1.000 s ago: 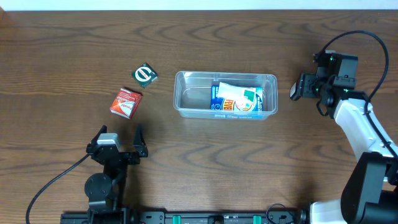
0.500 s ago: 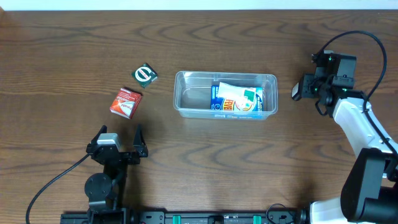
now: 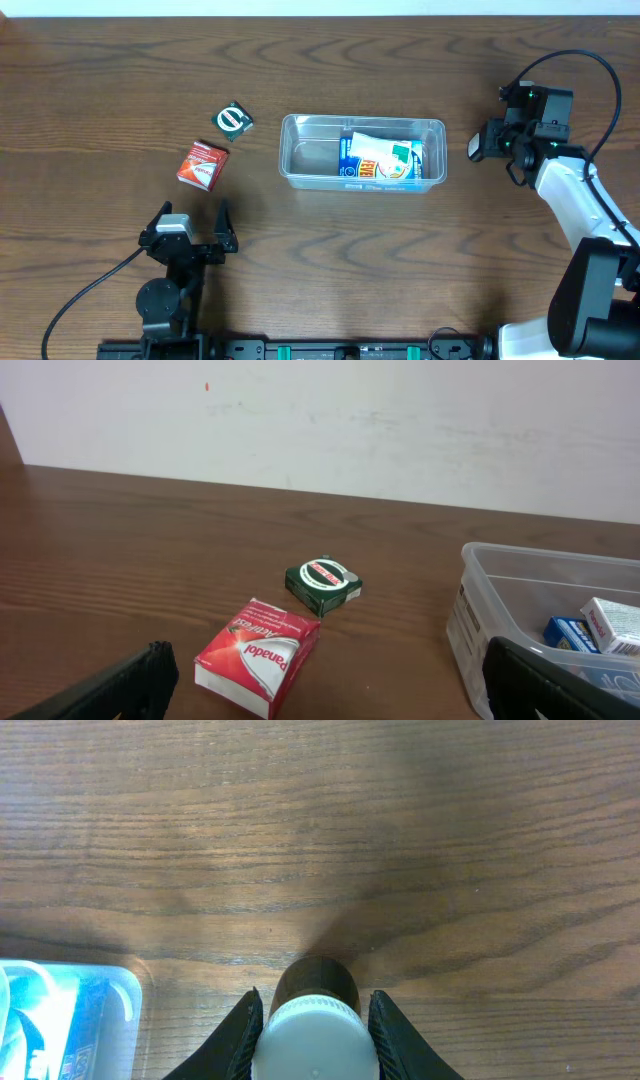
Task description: Pack container
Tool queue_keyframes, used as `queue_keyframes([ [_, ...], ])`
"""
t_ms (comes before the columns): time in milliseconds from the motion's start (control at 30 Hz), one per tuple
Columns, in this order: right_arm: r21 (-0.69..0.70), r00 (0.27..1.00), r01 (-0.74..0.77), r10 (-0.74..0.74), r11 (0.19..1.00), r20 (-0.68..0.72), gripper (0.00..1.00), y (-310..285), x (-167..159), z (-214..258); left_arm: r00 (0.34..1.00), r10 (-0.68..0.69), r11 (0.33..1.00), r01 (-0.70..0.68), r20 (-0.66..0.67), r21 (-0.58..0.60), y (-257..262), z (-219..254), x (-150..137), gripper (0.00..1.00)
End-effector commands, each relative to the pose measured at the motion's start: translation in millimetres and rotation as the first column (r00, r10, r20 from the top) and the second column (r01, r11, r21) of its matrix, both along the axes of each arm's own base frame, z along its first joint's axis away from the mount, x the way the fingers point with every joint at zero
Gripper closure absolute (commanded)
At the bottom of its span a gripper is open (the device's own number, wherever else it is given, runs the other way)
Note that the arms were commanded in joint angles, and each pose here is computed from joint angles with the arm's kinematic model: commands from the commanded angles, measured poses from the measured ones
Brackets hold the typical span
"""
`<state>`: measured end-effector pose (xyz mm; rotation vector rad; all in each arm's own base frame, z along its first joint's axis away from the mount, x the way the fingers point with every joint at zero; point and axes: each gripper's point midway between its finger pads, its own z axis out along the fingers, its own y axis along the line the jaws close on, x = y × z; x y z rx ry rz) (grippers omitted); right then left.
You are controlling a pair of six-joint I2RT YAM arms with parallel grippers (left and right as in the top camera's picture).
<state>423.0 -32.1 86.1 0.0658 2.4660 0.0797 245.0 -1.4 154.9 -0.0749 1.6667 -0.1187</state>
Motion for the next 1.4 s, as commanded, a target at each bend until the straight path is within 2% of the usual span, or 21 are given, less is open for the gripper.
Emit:
queue_keyframes([
  [0,0.019,1.0,-0.009,0.009,1.0,0.023,0.79,3.0,6.6,6.8,0.999,-0.003,1.0,0.003,-0.046,0.006,0.0,-15.1,-0.7,0.02],
  [167,0.066,0.995,-0.062,0.056,0.996,0.088,0.77,15.9,7.4,31.6,0.999,-0.003,1.0,0.003,-0.046,0.006,0.0,-15.1,-0.7,0.02],
  [367,0.085,0.969,-0.124,0.102,0.989,0.227,0.76,28.4,2.3,88.3,0.999,-0.003,1.0,0.003,-0.046,0.006,0.0,-15.1,-0.7,0.02],
  [533,0.098,0.919,-0.181,0.133,0.979,0.37,0.75,41.6,-14.1,149.9,0.999,-0.003,1.0,0.003,-0.046,0.006,0.0,-15.1,-0.7,0.02],
  [700,0.152,0.867,-0.288,0.191,0.946,0.46,0.75,68.0,-32.4,188.3,0.999,-0.003,1.0,0.003,-0.046,0.006,0.0,-15.1,-0.7,0.02],
  [900,0.196,0.819,-0.452,0.318,0.87,0.477,0.75,124.9,-46.5,195.4,0.999,-0.003,1.0,0.003,-0.046,0.006,0.0,-15.1,-0.7,0.02],
  [1067,0.161,0.738,-0.573,0.421,0.804,0.527,0.74,177.9,-53.7,206.0,0.999,-0.003,1.0,0.003,-0.046,0.006,0.0,-15.1,-0.7,0.02],
  [1367,0.088,0.664,-0.656,0.517,0.75,0.54,0.74,266.8,-49.0,184.3,0.999,-0.003,1.0,0.003,-0.046,0.006,0.0,-15.1,-0.7,0.02],
])
